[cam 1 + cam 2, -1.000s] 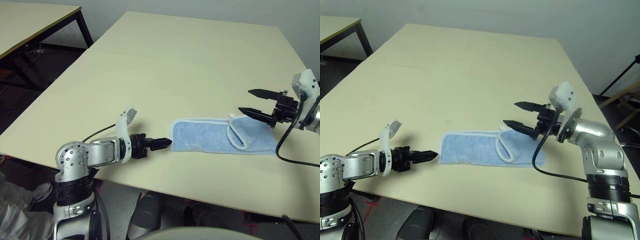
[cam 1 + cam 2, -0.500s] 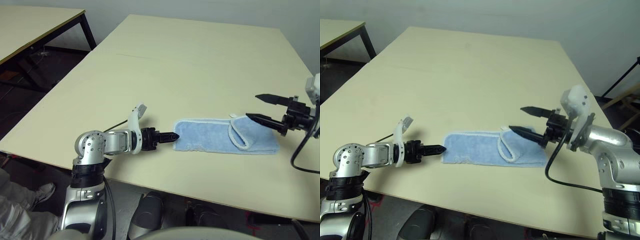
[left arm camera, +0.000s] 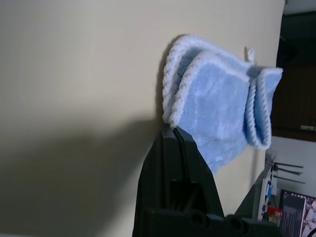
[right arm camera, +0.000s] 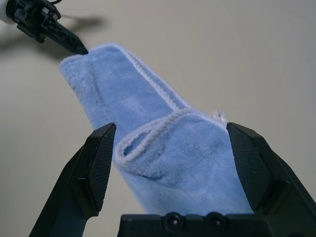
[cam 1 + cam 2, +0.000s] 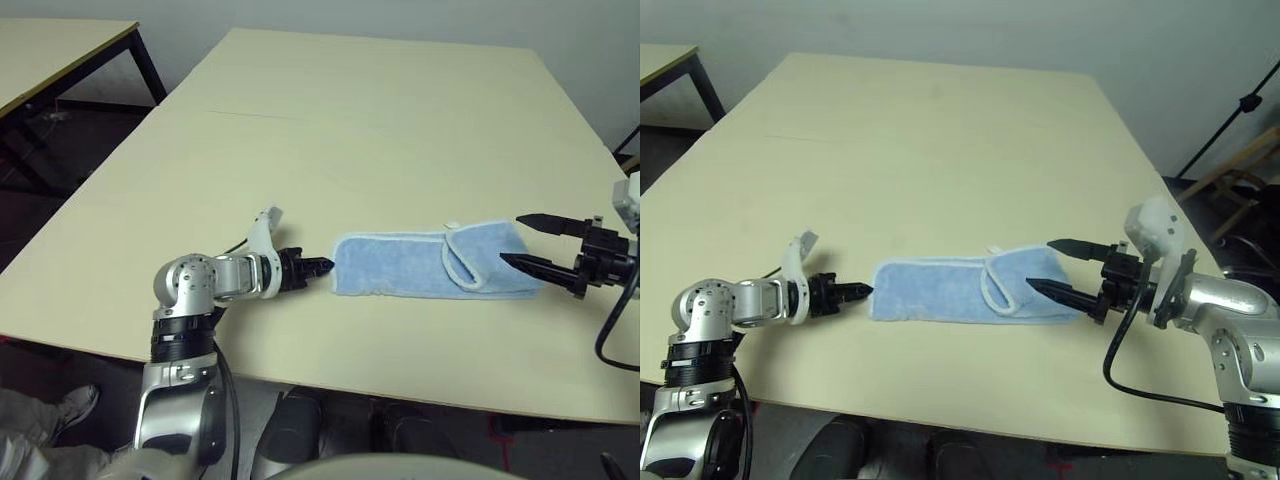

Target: Fold the towel and set it aside.

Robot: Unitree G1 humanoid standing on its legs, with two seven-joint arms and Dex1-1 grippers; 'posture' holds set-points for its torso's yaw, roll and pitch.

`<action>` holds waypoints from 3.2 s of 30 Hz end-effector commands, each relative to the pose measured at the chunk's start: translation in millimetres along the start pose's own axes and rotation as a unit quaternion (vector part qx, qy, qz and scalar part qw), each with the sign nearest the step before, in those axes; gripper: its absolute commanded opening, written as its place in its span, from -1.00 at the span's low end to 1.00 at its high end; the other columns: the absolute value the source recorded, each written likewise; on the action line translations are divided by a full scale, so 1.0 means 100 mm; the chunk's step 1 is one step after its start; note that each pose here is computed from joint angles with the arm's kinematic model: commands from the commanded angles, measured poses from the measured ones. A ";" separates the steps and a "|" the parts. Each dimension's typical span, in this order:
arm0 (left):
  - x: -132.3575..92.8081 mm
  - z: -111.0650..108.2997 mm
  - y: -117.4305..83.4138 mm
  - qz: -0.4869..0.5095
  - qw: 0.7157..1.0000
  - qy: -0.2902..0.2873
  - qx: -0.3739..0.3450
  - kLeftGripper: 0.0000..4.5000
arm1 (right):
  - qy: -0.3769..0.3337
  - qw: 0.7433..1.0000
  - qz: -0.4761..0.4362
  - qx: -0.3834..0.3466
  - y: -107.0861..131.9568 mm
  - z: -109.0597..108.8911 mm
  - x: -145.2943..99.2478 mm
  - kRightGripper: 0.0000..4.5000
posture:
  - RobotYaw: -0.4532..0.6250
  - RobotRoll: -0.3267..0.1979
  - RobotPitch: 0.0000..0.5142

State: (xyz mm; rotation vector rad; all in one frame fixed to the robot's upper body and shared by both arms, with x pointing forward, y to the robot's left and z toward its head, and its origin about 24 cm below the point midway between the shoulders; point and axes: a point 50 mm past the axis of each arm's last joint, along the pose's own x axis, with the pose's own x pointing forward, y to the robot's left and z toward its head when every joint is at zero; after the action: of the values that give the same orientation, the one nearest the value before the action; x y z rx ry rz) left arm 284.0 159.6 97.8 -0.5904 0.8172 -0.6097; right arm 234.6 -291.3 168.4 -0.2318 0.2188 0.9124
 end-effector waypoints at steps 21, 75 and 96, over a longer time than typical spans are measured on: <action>-1.05 0.60 0.56 0.122 0.985 -0.118 0.021 -0.98 | 0.022 0.999 0.041 0.007 0.03 -0.13 0.05 1.00 | 0.11 0.25 -0.60; -0.37 -0.03 0.36 0.197 0.945 -0.179 -0.190 0.98 | -0.022 0.995 0.092 -0.040 0.09 0.01 0.30 1.00 | 0.14 0.25 -0.55; 0.00 -0.12 0.23 0.149 0.962 -0.138 -0.180 0.44 | -0.024 0.997 0.059 -0.037 0.11 0.03 0.24 1.00 | 0.06 0.25 -0.49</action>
State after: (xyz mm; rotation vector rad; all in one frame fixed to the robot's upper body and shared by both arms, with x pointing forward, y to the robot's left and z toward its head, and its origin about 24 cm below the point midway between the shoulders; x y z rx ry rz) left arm 286.1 183.8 94.0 -0.8440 0.6176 -0.0745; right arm 240.6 -264.3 158.5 -0.2618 0.1627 1.0542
